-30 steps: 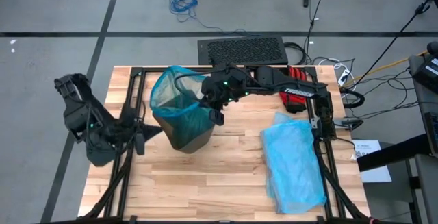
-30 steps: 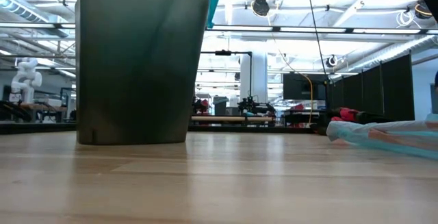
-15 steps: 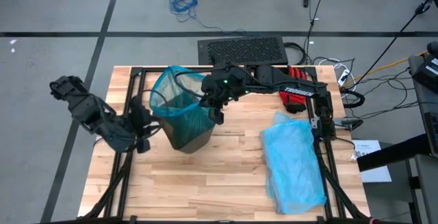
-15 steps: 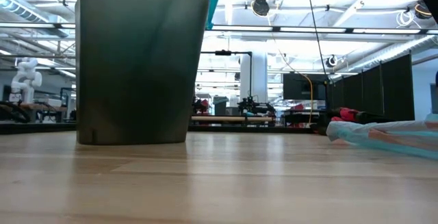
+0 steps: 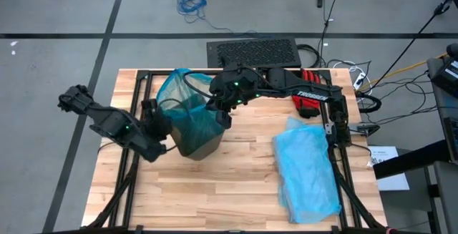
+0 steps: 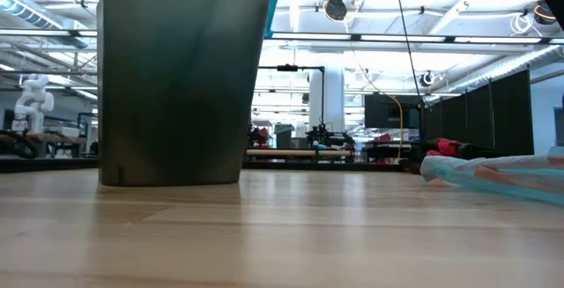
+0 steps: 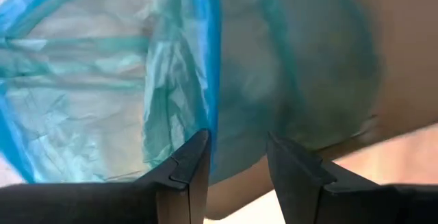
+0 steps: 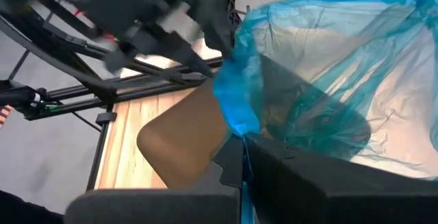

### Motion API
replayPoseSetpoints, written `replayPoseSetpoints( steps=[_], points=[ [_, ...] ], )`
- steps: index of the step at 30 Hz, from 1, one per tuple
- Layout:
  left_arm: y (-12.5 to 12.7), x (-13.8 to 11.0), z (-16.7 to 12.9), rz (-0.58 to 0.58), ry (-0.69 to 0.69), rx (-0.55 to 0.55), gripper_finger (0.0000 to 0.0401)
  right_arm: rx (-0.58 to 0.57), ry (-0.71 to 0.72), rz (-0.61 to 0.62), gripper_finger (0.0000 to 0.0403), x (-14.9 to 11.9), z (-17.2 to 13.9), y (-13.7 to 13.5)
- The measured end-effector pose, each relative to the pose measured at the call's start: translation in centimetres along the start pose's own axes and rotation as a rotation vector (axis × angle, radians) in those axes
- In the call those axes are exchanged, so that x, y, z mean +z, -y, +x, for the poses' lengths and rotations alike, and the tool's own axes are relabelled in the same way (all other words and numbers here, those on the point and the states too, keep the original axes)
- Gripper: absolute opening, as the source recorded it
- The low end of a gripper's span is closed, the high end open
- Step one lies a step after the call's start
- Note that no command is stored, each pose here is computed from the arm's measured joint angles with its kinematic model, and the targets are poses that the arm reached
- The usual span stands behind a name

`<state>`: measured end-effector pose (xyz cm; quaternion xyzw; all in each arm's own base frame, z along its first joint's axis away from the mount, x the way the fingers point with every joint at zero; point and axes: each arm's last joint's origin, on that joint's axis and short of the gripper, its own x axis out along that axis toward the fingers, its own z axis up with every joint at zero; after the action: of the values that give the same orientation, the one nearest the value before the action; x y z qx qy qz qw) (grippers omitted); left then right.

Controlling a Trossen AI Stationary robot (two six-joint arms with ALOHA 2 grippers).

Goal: Place trash/remove bag and relplace
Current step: Close the blue trash bag in the trash bin

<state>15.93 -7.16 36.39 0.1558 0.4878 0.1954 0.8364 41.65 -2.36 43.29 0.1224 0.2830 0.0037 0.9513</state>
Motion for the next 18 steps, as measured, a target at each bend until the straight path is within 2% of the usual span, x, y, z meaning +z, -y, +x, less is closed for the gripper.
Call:
replayPoseSetpoints(
  steps=[4, 10, 14, 18],
  points=[
    [-0.1, 0.5, 0.9, -0.001, -0.037, 0.049, 0.0114, 0.001, 0.002, -0.006, 0.0, 0.0, 0.0, 0.0],
    [-2.1, 1.7, -1.2, -0.037, 0.036, 0.018, 0.0013, 0.01, 0.0, -0.008, 0.0, 0.0, 0.0, 0.0],
    [-4.7, 2.2, -3.9, -0.104, 0.13, -0.017, 0.0003, 0.024, -0.01, -0.026, 0.0, -0.1, 0.0, -0.1],
    [-7.0, 2.7, -6.4, -0.123, 0.224, -0.041, 0.0002, 0.026, -0.01, -0.005, 0.0, -0.1, 0.0, -0.1]
  ],
)
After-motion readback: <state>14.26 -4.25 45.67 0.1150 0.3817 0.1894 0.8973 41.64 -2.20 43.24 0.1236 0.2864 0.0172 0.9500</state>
